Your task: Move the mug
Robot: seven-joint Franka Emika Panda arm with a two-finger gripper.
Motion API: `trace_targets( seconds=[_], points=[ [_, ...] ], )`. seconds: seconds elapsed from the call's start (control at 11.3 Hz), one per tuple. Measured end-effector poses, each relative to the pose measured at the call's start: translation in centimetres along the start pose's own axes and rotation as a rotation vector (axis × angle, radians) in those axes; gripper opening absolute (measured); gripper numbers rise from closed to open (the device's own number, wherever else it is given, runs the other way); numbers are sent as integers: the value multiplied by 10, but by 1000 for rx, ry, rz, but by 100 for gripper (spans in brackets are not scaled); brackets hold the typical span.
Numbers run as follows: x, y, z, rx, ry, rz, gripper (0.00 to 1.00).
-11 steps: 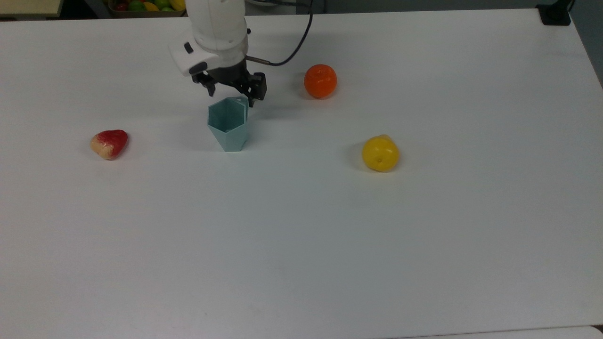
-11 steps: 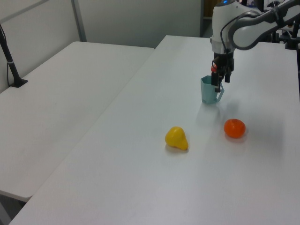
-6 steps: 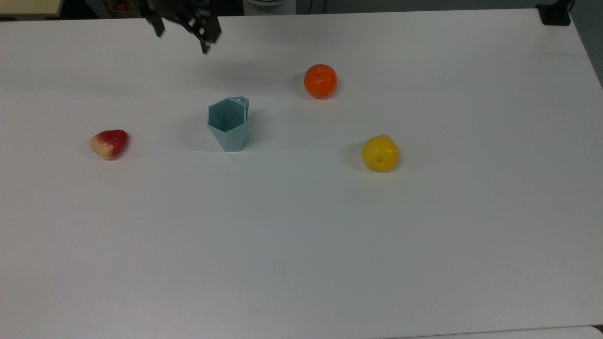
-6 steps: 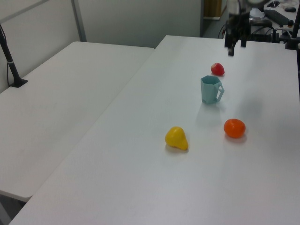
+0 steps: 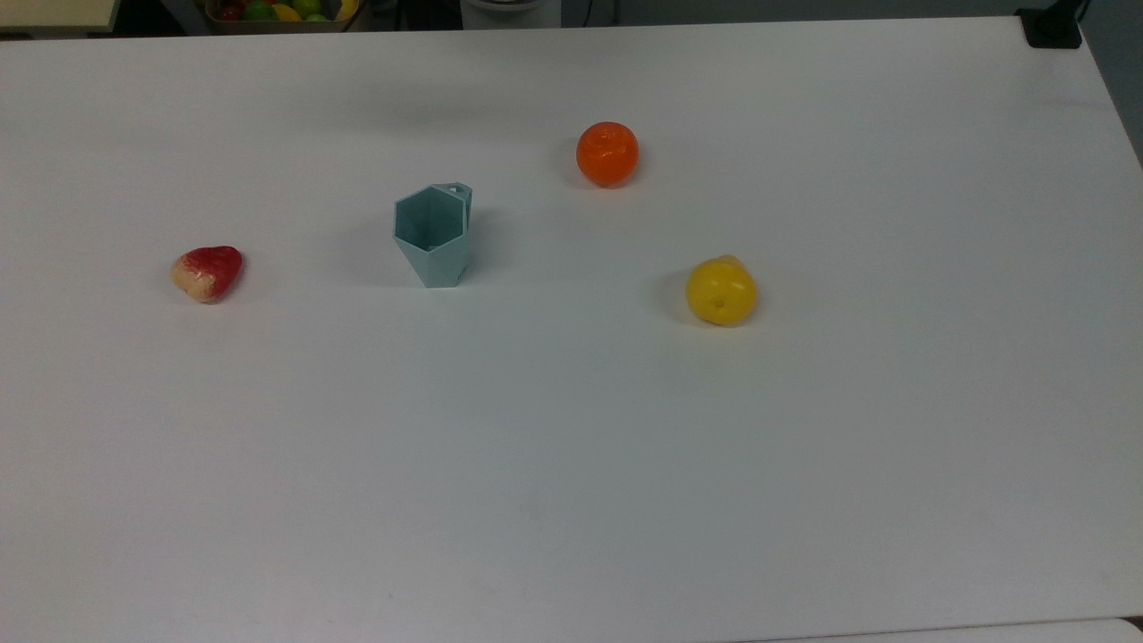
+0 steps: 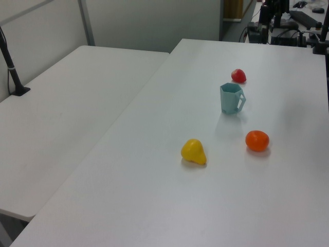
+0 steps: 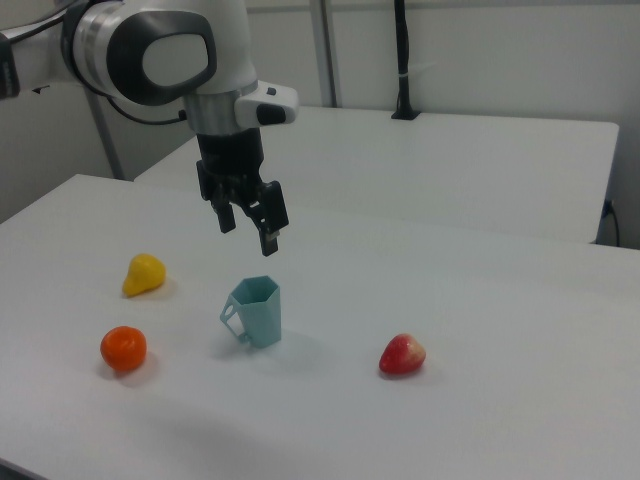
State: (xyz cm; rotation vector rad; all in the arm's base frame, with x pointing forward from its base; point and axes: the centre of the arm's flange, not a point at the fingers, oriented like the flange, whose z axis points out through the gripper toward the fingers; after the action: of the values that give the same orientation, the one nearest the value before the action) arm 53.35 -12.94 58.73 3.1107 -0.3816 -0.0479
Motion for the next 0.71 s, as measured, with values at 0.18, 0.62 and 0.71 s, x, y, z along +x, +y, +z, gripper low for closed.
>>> trace_targets(
  seconds=[0.18,0.62,0.71],
  points=[
    [0,0,0,0,0,-3,100],
    [-1,-5,0,3,-13,-13,100],
    [-2,-5,1,4,-16,-14,100]
  ],
)
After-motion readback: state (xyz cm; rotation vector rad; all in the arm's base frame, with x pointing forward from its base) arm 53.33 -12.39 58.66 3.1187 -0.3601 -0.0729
